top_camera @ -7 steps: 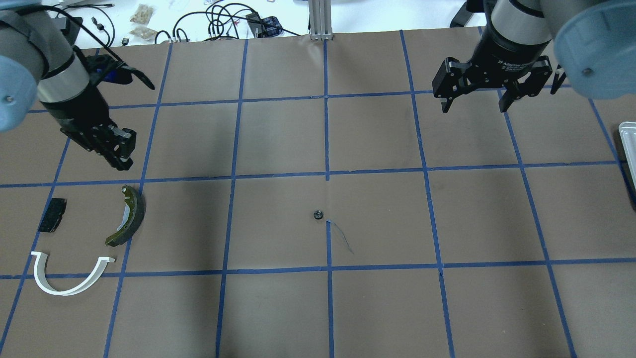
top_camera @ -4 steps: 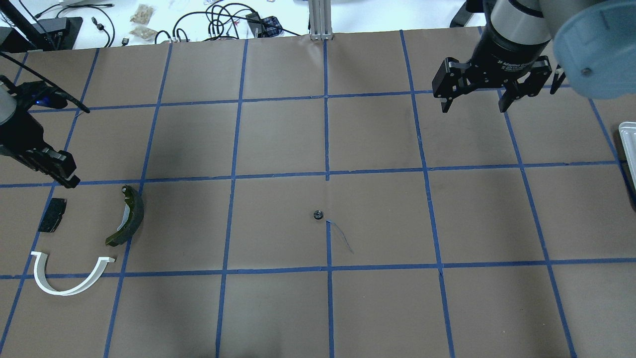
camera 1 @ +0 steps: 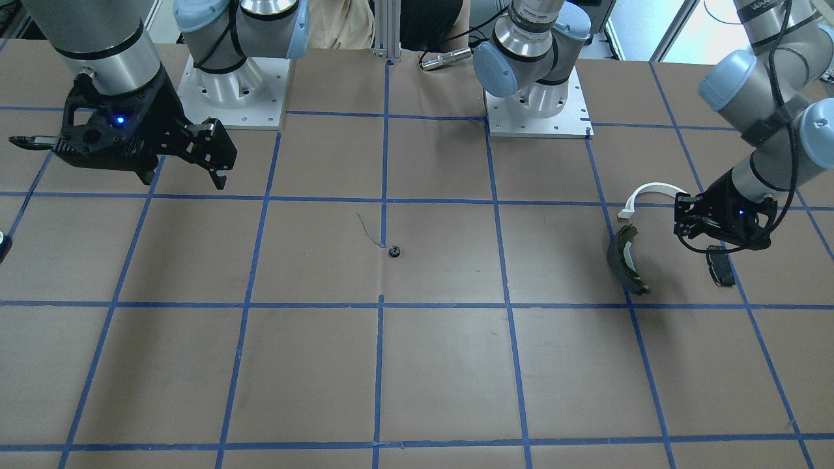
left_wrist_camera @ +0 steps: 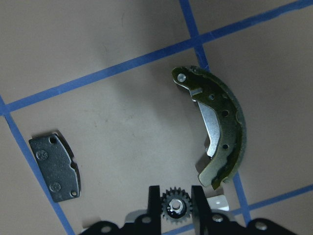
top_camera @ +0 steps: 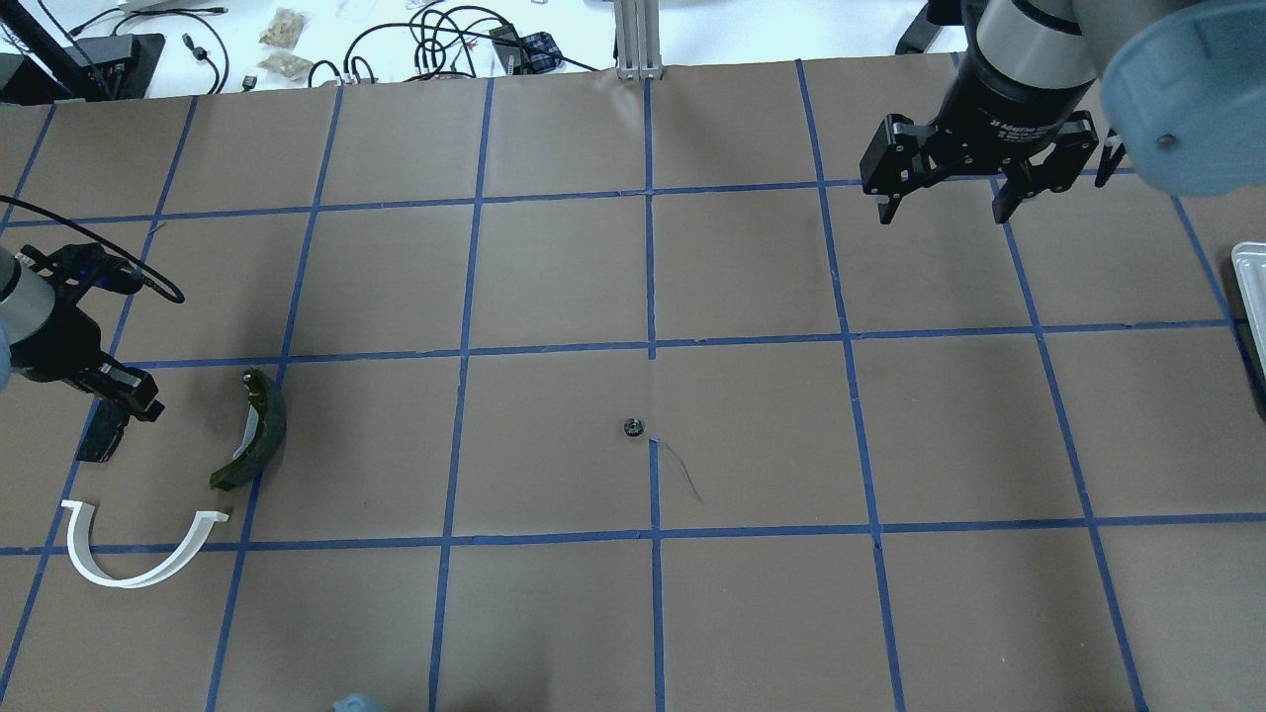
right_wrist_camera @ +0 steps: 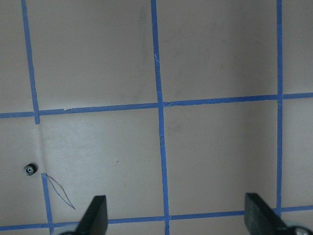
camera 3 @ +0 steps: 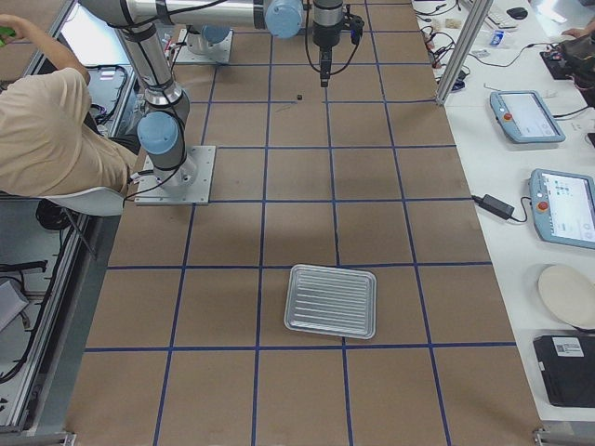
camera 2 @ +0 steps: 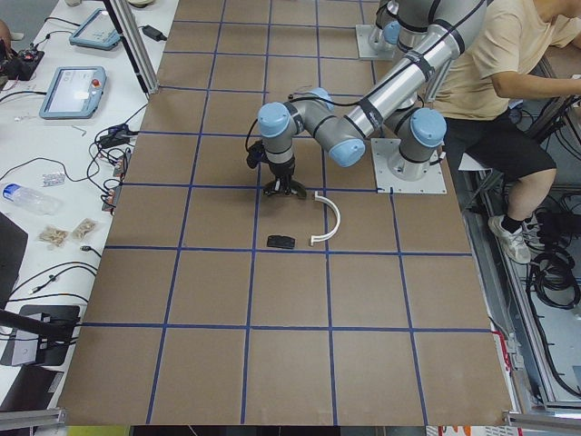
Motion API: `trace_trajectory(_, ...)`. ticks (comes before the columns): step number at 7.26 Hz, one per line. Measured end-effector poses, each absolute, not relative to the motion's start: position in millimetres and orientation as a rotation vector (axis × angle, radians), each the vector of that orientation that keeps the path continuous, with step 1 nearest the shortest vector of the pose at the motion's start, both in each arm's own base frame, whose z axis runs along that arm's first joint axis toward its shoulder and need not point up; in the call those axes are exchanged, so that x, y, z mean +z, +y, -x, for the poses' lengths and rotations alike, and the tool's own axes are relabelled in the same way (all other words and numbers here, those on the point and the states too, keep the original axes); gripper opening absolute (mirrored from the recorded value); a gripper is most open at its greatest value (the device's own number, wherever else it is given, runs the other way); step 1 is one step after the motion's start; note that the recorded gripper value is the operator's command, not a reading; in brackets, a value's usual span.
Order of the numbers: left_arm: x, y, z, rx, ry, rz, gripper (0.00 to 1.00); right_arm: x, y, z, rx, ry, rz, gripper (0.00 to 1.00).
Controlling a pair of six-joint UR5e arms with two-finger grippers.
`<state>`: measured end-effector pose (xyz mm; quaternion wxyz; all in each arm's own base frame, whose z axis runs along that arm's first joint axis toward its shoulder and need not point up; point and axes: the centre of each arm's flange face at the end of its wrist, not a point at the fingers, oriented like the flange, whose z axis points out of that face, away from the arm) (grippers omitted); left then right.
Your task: Place bearing gear from tray to pile
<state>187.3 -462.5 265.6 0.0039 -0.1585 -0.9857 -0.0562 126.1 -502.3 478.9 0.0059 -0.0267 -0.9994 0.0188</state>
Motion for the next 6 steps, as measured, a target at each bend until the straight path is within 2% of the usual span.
trace_trajectory(1,259,-457,-192,-0.174,-3.09,0.481,0.0,479,-502,-126,0.059,-3.128,0.083,1.0)
trace_trajectory(2,256,-454,-195,-0.173,-3.09,0.474,0.64,479,-502,-126,0.059,-3.128,0.082,1.0)
trace_trajectory(3,256,-453,-196,-0.17,-3.091,0.474,1.0,479,-502,-126,0.059,-3.128,0.081,1.0)
trace_trajectory(6,268,-453,-195,-0.143,-3.098,0.512,1.0,479,-502,-126,0.062,-3.127,0.08,1.0)
